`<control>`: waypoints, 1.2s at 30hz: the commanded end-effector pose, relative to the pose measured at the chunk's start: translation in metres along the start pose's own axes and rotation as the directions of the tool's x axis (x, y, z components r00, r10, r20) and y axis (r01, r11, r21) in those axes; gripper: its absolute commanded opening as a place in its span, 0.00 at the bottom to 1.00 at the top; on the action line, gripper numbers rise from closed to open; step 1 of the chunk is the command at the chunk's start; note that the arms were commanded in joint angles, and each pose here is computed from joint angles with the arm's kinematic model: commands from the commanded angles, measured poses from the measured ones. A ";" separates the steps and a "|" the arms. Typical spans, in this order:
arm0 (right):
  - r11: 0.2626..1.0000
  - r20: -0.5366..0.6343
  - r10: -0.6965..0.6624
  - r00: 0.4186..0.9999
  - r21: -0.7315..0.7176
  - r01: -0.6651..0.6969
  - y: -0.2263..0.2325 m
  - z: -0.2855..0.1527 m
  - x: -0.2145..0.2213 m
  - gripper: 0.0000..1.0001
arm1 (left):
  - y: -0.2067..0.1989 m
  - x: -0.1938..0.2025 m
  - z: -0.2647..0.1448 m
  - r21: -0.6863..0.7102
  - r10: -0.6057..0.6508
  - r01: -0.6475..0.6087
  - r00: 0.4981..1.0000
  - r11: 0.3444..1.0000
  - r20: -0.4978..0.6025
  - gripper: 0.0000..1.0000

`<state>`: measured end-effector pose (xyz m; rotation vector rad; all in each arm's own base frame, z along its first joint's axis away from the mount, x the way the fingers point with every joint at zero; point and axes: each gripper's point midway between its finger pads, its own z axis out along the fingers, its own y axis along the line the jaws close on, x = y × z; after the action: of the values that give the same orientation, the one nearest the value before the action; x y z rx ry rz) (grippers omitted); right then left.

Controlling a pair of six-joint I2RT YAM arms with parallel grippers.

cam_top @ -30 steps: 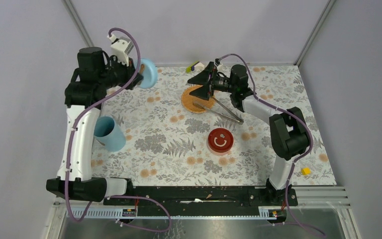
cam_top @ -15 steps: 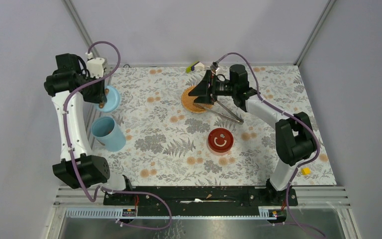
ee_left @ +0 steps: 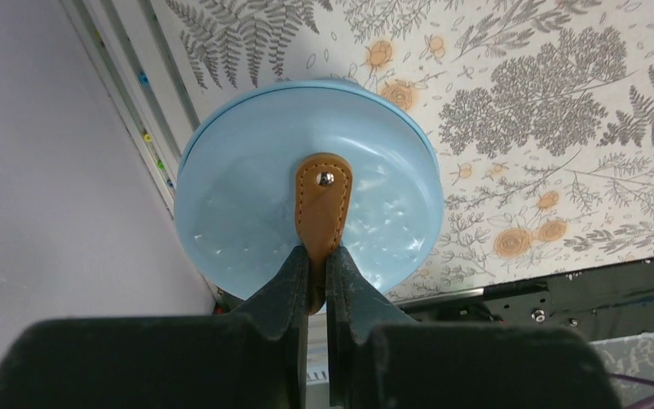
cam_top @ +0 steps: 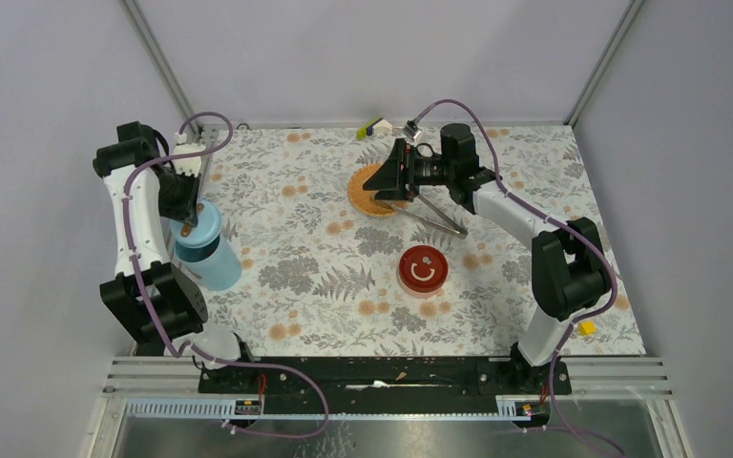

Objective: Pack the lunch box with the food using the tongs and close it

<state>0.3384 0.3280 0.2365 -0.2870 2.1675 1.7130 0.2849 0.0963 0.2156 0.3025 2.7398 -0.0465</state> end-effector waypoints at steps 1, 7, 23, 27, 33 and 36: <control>0.995 0.004 -0.080 0.997 -0.052 0.080 0.026 -0.004 -0.008 0.99 | 0.003 0.013 0.000 0.019 0.025 -0.024 0.998 1.000 -0.050 0.02; 0.996 0.000 -0.073 0.997 -0.052 0.073 0.024 -0.004 -0.007 1.00 | -0.001 0.021 0.007 0.065 0.031 -0.024 0.994 0.998 -0.101 0.02; 0.997 -0.008 -0.049 0.999 -0.063 0.048 0.021 -0.001 -0.006 1.00 | 0.005 0.038 0.008 0.044 0.064 -0.057 0.983 0.997 -0.172 0.02; 0.997 -0.008 -0.046 0.999 -0.064 0.046 0.020 -0.001 -0.006 1.00 | 0.002 0.039 0.008 0.055 0.065 -0.056 0.983 0.997 -0.170 0.03; 0.997 -0.009 -0.048 0.999 -0.063 0.047 0.019 -0.001 -0.006 1.00 | -0.005 0.040 0.007 0.078 0.072 -0.061 0.986 0.995 -0.150 0.04; 0.997 -0.012 -0.039 0.999 -0.069 0.038 0.019 0.000 -0.006 0.99 | -0.010 0.040 0.010 0.100 0.071 -0.057 0.986 0.993 -0.148 0.04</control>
<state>0.3344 0.3284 0.2388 -0.2961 2.1711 1.7436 0.2534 0.0992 0.1894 0.4069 2.9045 -0.1203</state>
